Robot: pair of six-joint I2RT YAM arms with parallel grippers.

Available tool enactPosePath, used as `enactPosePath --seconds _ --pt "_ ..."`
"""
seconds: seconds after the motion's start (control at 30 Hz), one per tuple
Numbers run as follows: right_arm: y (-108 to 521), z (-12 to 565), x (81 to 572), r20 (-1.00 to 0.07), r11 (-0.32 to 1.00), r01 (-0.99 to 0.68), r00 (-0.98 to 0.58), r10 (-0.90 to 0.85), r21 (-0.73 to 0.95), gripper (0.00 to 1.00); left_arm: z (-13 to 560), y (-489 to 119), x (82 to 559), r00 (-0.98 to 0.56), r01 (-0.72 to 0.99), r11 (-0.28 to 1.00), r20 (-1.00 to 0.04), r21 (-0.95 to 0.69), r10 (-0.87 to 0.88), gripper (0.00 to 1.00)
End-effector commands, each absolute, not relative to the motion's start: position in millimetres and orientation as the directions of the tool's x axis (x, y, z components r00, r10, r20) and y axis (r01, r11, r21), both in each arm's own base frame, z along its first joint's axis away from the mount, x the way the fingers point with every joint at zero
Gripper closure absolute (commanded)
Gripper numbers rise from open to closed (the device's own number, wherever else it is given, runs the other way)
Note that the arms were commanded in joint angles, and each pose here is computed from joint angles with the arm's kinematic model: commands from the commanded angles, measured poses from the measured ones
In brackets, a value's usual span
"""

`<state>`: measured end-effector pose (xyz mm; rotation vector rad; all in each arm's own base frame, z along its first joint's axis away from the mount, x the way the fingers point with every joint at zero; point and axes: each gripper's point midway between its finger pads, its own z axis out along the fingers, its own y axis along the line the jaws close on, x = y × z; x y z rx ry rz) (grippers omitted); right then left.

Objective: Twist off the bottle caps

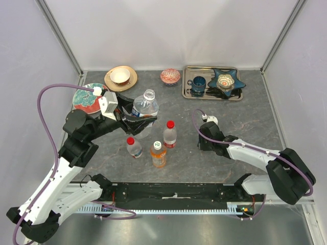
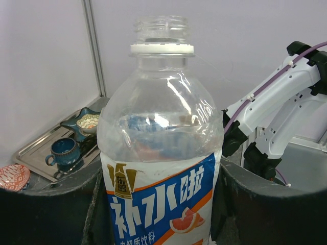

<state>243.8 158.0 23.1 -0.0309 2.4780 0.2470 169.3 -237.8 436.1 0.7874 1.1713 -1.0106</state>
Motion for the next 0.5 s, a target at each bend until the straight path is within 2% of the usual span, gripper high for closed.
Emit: enactPosePath --seconds 0.0,0.03,0.13,0.2,0.23,0.33,0.47 --pt "164 26 242 -0.607 0.974 -0.086 -0.793 0.060 0.208 0.66 440 -235 172 0.126 0.921 0.387 -0.968 0.034 -0.215 0.62" --pt "164 28 243 -0.608 0.974 -0.085 -0.791 0.064 0.212 0.57 440 -234 172 0.129 0.921 0.389 -0.968 0.036 -0.215 0.62" --pt "164 40 244 -0.623 0.972 -0.089 -0.780 0.069 0.218 0.41 438 -235 172 0.121 0.923 0.384 -0.969 0.030 -0.214 0.61" --pt "166 57 247 -0.642 0.967 -0.095 -0.762 0.081 0.235 0.34 437 -235 172 0.120 0.923 0.384 -0.970 0.029 -0.213 0.61" --pt "167 66 249 -0.653 0.965 -0.098 -0.752 0.088 0.243 0.27 437 -236 172 0.118 0.923 0.384 -0.970 0.029 -0.212 0.61" --pt "169 106 256 -0.702 0.958 -0.110 -0.703 0.115 0.267 0.18 436 -235 172 0.117 0.923 0.385 -0.970 0.027 -0.212 0.60" --pt "163 186 270 -0.795 0.950 -0.110 -0.580 0.176 0.291 0.18 438 -235 174 0.116 0.920 0.391 -0.970 0.023 -0.215 0.60"
